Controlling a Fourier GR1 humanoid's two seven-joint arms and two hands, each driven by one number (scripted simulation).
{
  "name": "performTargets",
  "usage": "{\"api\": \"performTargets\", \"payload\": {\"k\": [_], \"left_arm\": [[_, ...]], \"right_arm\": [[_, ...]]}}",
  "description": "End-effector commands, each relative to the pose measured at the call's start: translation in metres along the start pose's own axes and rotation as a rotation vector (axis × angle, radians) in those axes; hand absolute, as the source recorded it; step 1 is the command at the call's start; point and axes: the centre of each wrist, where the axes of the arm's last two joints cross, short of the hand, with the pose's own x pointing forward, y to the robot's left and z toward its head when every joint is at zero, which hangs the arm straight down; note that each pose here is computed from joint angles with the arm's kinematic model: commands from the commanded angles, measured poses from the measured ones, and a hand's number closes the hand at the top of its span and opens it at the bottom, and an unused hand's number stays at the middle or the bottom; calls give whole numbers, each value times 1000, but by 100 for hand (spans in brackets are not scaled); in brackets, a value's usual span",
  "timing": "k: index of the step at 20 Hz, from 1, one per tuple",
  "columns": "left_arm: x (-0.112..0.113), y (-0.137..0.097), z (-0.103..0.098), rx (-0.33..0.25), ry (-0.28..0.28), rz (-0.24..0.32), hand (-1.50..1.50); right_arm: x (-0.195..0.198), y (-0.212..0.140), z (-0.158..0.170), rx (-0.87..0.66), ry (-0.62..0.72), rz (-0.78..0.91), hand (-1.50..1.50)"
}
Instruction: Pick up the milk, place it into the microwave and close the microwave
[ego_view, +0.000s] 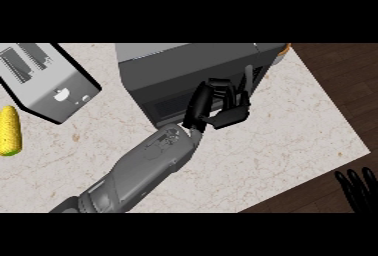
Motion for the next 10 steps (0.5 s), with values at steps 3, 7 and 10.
{"api": "performTargets", "payload": {"k": [3, 7, 10], "left_arm": [[6, 5, -15, 28, -26, 17, 150], [4, 6, -15, 50, -39, 12, 150], [4, 7, -17, 54, -40, 24, 150]], "right_arm": [[7, 3, -2, 38, -15, -41, -150], [14, 2, -9, 63, -28, -48, -150], [16, 2, -9, 66, -31, -54, -150]]}}
